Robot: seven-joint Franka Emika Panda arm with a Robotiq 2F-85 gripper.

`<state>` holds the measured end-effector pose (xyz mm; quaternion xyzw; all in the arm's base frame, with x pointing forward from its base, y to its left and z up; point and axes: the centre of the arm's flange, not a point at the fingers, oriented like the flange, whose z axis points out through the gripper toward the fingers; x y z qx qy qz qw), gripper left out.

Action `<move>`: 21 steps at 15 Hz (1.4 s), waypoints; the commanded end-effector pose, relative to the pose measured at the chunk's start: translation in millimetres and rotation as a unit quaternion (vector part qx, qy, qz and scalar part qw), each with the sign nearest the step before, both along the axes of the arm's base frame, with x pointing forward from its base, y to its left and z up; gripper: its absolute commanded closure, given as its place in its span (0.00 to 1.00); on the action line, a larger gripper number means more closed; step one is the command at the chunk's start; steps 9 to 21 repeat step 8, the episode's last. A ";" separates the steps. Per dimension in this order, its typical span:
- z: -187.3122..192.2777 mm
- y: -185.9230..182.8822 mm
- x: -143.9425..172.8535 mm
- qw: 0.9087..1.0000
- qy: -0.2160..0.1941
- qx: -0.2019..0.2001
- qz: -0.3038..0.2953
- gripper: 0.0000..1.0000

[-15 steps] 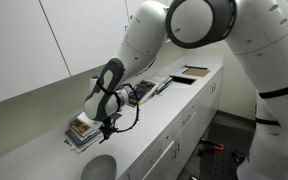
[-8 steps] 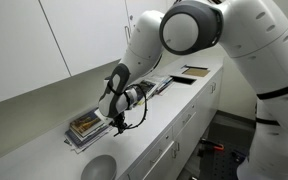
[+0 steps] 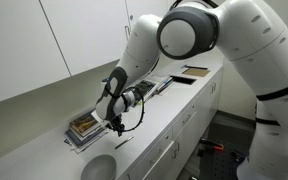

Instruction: Remove the pen from the bowl and put it on the counter

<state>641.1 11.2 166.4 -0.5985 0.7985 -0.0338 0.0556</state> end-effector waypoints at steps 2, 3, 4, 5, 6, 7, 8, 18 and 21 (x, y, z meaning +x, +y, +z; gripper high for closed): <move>50.3 16.2 -20.3 0.998 -0.013 -0.025 0.058 0.05; 61.8 21.6 -29.7 0.997 -0.005 -0.024 0.078 0.00; 70.0 27.0 -38.5 0.995 -0.002 -0.032 0.092 0.00; 78.6 32.4 -49.9 0.993 0.007 -0.028 0.111 0.00; 85.0 36.7 -58.9 0.992 0.008 -0.034 0.122 0.00; 91.6 40.5 -69.0 0.990 0.007 -0.044 0.132 0.00; 100.3 43.3 -77.3 0.988 0.002 -0.052 0.149 0.00; 100.3 43.3 -77.3 0.988 0.002 -0.052 0.149 0.00; 100.3 43.3 -77.3 0.988 0.002 -0.052 0.149 0.00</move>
